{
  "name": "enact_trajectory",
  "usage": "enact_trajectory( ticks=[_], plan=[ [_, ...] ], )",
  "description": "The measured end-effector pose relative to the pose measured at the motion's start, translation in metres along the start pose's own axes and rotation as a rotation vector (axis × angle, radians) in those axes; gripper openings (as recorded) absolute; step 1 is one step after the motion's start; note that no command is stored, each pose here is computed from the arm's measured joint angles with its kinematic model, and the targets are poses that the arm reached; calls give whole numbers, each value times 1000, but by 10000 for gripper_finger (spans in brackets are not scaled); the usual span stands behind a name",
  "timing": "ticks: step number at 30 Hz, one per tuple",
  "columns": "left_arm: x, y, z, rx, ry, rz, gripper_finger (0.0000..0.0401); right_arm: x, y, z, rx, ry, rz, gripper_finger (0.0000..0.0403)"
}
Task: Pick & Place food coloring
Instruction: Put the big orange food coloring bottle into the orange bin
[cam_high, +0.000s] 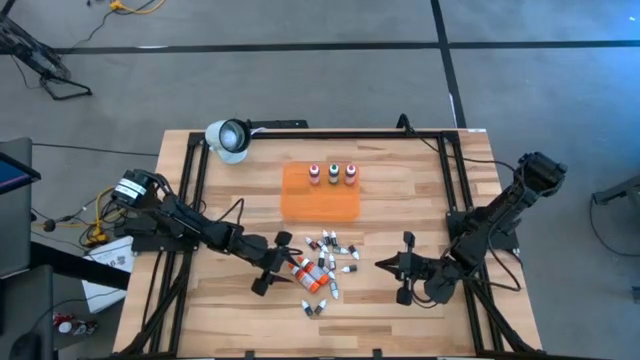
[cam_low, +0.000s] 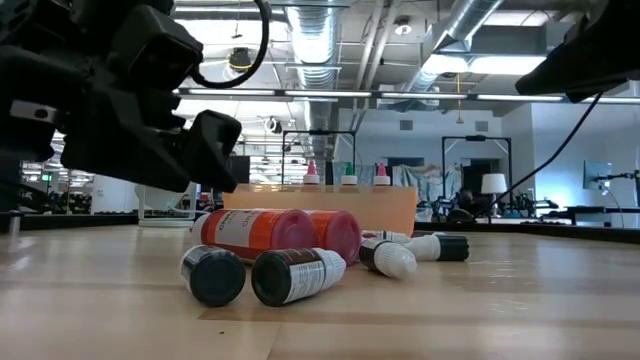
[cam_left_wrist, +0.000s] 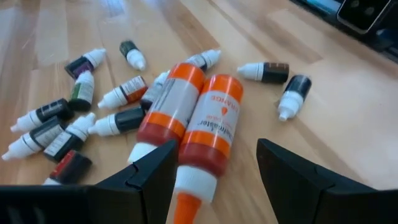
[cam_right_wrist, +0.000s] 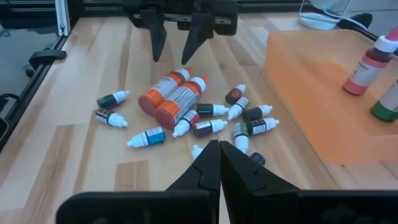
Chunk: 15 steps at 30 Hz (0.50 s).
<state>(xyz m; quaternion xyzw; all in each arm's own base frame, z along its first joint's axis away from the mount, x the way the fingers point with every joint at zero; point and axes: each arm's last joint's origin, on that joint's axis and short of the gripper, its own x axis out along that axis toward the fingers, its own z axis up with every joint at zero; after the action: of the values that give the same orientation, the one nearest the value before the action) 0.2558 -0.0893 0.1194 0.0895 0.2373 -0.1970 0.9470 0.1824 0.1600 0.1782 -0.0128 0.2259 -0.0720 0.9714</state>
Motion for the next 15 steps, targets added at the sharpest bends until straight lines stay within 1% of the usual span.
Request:
enact_trajectory(
  ticks=[7, 15],
  plan=[
    [0, 2, -6, 16, 66, 35, 212, 0, 1, 1, 9, -7, 5, 1],
    [0, 3, -7, 33, 76, 56, 212, 0, 1, 2, 7, -11, 7, 1]
  ],
)
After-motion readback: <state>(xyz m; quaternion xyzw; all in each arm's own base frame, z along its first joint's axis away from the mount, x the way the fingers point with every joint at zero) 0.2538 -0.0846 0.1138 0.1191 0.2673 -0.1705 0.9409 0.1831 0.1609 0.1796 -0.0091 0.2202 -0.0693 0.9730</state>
